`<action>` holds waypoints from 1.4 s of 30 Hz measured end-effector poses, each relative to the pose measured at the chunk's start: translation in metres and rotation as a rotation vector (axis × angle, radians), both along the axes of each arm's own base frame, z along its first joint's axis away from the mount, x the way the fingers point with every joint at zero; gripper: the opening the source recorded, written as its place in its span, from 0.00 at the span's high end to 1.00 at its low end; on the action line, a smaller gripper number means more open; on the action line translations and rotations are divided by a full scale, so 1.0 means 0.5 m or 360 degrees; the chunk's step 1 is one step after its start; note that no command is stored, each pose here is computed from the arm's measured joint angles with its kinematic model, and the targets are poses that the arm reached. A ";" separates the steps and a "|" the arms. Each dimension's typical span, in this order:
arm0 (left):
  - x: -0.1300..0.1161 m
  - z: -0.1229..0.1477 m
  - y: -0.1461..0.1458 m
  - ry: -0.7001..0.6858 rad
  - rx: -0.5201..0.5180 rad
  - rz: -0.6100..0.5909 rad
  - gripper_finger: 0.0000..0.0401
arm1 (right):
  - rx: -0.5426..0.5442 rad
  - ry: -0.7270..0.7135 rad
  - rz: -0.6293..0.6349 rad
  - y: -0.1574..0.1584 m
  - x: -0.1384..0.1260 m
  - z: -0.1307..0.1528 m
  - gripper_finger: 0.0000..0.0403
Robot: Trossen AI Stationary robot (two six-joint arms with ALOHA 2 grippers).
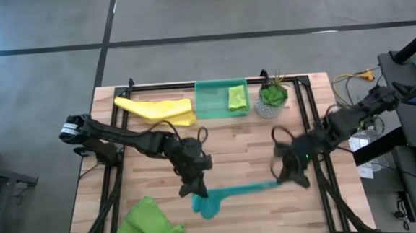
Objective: Fold microfiber towels
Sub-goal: Fold the blue microfiber cloth
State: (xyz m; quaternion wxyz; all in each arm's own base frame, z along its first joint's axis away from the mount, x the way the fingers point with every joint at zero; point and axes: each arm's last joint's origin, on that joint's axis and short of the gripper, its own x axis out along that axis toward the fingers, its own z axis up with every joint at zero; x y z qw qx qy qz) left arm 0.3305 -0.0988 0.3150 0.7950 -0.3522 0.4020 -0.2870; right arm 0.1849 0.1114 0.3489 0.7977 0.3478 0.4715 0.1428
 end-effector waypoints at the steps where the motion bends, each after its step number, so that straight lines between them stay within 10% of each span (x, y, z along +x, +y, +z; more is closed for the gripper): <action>1: 0.006 -0.013 -0.005 0.0023 0.0000 -0.0032 1.00 | 0.0048 -0.0034 0.0017 0.014 0.006 -0.010 0.98; 17: 0.106 -0.255 -0.010 -0.0068 -0.0311 -0.0913 1.00 | 0.0398 -0.0014 -0.0207 -0.004 0.108 -0.218 0.98; 24: 0.117 -0.315 0.043 -0.0104 -0.0063 -0.0731 0.94 | 0.0331 0.0136 -0.0322 -0.025 0.134 -0.276 0.98; 31: 0.124 -0.332 0.149 -0.0109 0.0174 -0.0420 0.62 | 0.0261 0.0205 -0.0392 -0.041 0.153 -0.320 0.98; 42: 0.061 -0.308 0.257 0.0290 -0.0107 -0.0161 0.37 | 0.0134 0.0150 -0.0518 -0.103 0.169 -0.336 0.98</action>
